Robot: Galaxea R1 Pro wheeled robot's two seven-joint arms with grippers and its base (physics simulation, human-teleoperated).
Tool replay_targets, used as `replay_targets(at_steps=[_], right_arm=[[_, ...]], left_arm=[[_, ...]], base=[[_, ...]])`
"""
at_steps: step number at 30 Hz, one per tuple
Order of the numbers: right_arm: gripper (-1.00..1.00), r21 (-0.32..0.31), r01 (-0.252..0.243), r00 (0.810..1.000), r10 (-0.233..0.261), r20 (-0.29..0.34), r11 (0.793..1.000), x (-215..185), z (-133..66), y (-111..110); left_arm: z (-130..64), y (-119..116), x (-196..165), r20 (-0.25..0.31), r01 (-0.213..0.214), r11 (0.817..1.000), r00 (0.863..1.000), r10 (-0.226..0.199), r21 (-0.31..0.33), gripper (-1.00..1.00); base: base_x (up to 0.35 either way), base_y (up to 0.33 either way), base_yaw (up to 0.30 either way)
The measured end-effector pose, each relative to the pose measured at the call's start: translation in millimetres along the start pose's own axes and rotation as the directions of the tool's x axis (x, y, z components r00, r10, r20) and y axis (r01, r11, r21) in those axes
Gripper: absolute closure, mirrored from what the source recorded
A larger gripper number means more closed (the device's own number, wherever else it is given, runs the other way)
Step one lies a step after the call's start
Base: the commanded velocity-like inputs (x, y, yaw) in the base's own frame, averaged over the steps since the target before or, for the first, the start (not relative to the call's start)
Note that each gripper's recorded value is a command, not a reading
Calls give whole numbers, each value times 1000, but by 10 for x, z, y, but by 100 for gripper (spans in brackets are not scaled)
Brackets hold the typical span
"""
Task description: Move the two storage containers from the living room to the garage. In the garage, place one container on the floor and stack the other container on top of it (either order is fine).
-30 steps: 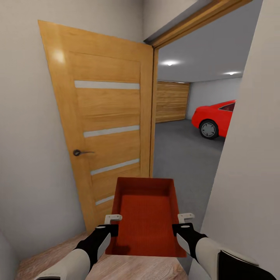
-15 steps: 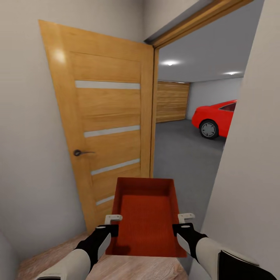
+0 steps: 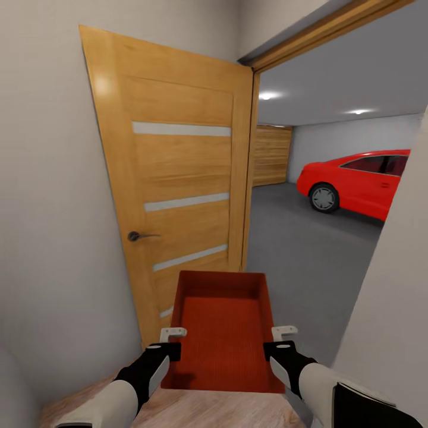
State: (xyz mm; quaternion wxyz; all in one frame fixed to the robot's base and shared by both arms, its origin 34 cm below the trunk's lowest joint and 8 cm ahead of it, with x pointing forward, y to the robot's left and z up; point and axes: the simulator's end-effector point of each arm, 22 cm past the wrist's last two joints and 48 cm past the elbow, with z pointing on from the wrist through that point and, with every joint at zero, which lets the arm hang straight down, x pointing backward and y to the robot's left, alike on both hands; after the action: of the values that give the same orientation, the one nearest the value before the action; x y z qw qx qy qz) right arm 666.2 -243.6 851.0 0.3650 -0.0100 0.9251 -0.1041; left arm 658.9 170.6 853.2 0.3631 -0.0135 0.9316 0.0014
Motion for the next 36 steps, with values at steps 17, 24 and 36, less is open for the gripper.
replay_targets(at_steps=[17,24,36], right_arm=[[100,1,3,1000,-3,0,1000,0,5,-12],[100,1,1,1000,-1,1,1000,-3,3,-6],[100,0,1,1000,-1,0,1000,0,-2,4]], left_arm=[[2,-11,11,-1,3,1000,1000,-3,0,100],[2,-5,1,1,1,1000,1000,-1,0,100],[1,4,2,0,0,1000,1000,0,1,100]], base=[[18,51,-203],[6,15,-182],[129,254,-30]])
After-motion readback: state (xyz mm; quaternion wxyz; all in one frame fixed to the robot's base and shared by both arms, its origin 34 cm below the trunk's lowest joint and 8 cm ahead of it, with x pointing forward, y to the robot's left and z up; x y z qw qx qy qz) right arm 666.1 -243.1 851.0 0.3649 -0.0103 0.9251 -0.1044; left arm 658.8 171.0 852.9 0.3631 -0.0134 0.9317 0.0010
